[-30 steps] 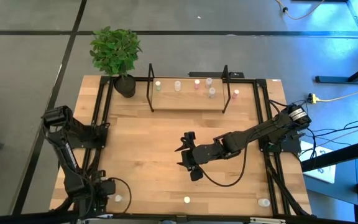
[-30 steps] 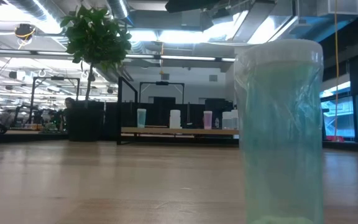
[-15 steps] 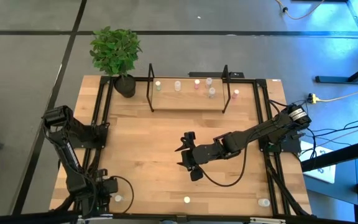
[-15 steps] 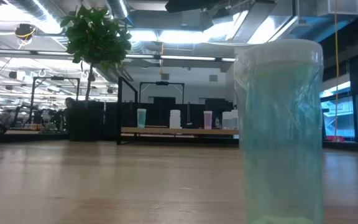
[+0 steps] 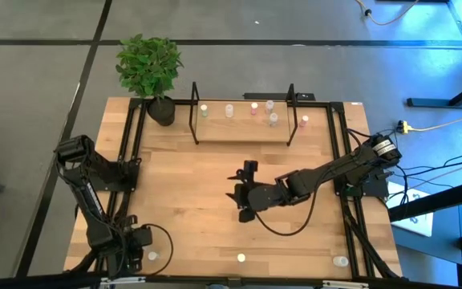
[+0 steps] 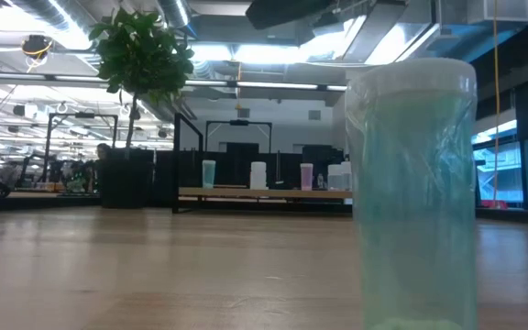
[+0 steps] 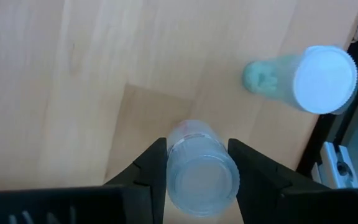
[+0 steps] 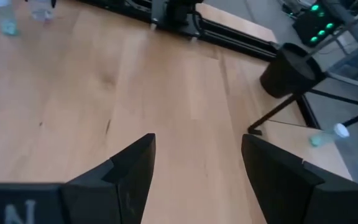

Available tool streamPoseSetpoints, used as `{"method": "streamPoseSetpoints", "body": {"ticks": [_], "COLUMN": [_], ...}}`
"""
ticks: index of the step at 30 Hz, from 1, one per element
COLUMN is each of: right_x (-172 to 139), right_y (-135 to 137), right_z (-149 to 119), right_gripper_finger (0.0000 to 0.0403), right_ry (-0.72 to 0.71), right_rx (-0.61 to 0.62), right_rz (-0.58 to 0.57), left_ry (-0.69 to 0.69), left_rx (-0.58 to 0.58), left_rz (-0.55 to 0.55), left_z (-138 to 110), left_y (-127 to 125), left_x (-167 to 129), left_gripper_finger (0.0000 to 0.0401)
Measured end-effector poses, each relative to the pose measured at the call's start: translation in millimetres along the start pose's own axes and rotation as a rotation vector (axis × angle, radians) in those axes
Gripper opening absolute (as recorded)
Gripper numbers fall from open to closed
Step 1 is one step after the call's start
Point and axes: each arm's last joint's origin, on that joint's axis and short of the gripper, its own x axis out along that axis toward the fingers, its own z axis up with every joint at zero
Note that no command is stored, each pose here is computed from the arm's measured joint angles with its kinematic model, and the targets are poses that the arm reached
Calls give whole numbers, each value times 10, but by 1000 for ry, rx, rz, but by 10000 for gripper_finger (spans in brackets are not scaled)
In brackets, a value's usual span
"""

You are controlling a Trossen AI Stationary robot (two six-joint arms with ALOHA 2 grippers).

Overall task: Pick and place medicine bottles onto shelf by color
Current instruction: Put the transparent medicine bottle on the shelf aligned with the other transparent medicine bottle

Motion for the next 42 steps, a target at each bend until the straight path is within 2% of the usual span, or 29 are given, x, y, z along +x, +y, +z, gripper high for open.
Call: {"method": "streamPoseSetpoints", "body": {"ticks": [3,8,12,20,26,29,32,36,42], "right_x": [19,80,108,120,120,123,128,137,167], "right_y": [-33,-137,-188,-209,-209,-218,-251,-289,-348], "right_z": [-1,-7,-13,-16,-18,-25,-28,-34,-44], "right_gripper_finger": [241,241,241,241,241,241,241,241,241], "right_ry": [3,11,17,19,21,28,27,28,35], "right_rx": [10,124,135,134,132,129,150,180,193], "right_rz": [-13,-42,-54,-58,-58,-73,-147,-207,-223], "left_ry": [30,71,71,25,-15,-54,-119,-183,-228], "left_rx": [-21,-31,-26,-57,-63,-27,30,81,176], "left_rz": [6,25,49,85,131,157,169,178,140], "left_z": [26,92,113,174,307,400,534,772,1191], "left_y": [11,37,86,282,535,659,765,882,983], "left_x": [-1,4,-38,-297,-546,-641,-717,-767,-737], "left_gripper_finger": [130,130,131,131,131,131,131,131,131]}}
